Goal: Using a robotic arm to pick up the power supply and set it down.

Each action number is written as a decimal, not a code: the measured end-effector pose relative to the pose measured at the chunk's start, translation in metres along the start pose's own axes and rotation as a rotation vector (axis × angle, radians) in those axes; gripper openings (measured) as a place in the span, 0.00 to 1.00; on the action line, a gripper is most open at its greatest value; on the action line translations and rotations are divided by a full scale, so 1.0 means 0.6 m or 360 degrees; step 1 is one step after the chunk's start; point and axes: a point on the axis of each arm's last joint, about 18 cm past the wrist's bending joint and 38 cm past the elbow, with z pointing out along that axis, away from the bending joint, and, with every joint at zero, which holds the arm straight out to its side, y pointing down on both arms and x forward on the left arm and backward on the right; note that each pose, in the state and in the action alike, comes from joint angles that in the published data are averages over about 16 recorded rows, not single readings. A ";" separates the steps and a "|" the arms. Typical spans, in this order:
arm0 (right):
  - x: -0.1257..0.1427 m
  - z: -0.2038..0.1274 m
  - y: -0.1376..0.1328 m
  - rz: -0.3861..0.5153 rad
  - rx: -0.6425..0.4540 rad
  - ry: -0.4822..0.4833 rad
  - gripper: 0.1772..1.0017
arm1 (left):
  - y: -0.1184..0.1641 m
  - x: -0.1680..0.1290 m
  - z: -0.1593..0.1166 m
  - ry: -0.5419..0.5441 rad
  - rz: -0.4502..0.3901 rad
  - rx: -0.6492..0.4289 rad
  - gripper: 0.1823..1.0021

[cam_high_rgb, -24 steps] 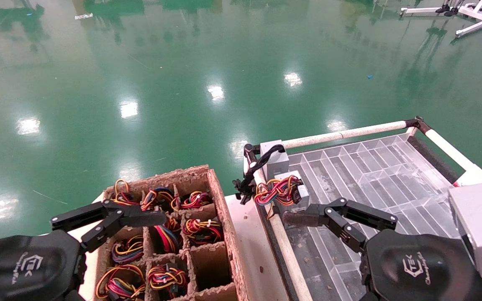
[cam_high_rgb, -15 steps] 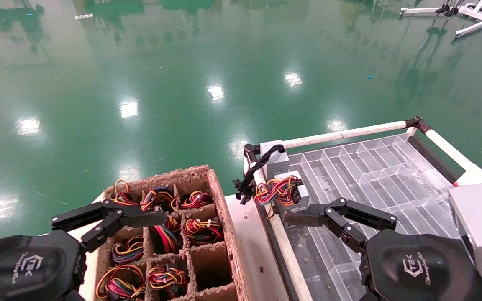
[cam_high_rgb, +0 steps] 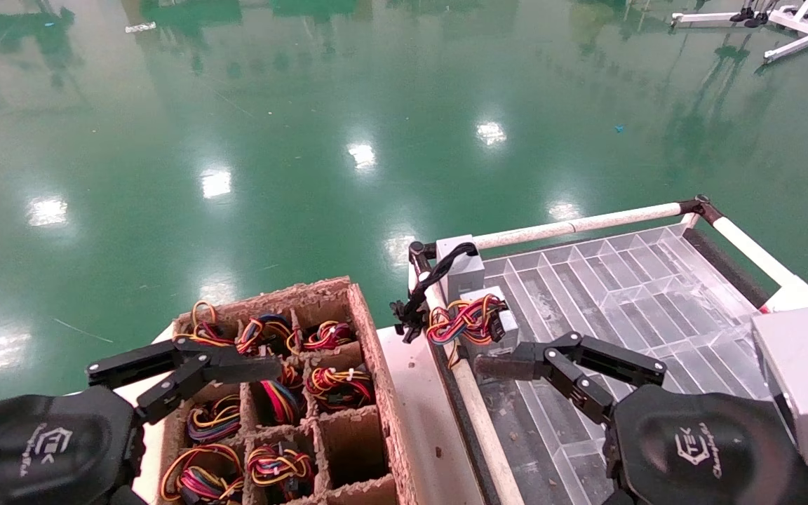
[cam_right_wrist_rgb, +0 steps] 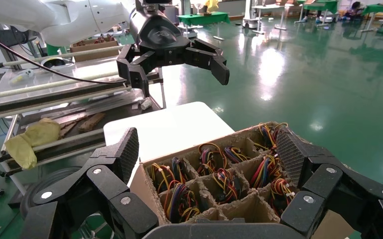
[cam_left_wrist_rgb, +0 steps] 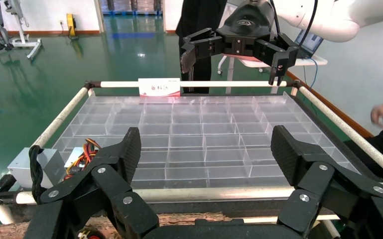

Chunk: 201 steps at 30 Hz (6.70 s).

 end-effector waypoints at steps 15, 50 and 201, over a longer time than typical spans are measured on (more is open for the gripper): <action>0.001 0.000 0.001 0.0000 -0.0001 0.0006 1.00 | 0.000 0.000 0.000 0.0000 0.0000 0.0000 0.72; 0.206 0.242 0.131 -0.0371 -0.0564 0.0035 1.00 | 0.000 0.000 0.000 0.0000 0.0000 0.0000 0.02; 0.256 0.047 -0.006 -0.0540 -0.0654 0.0183 0.06 | 0.000 0.000 0.000 0.0000 0.0000 0.0000 1.00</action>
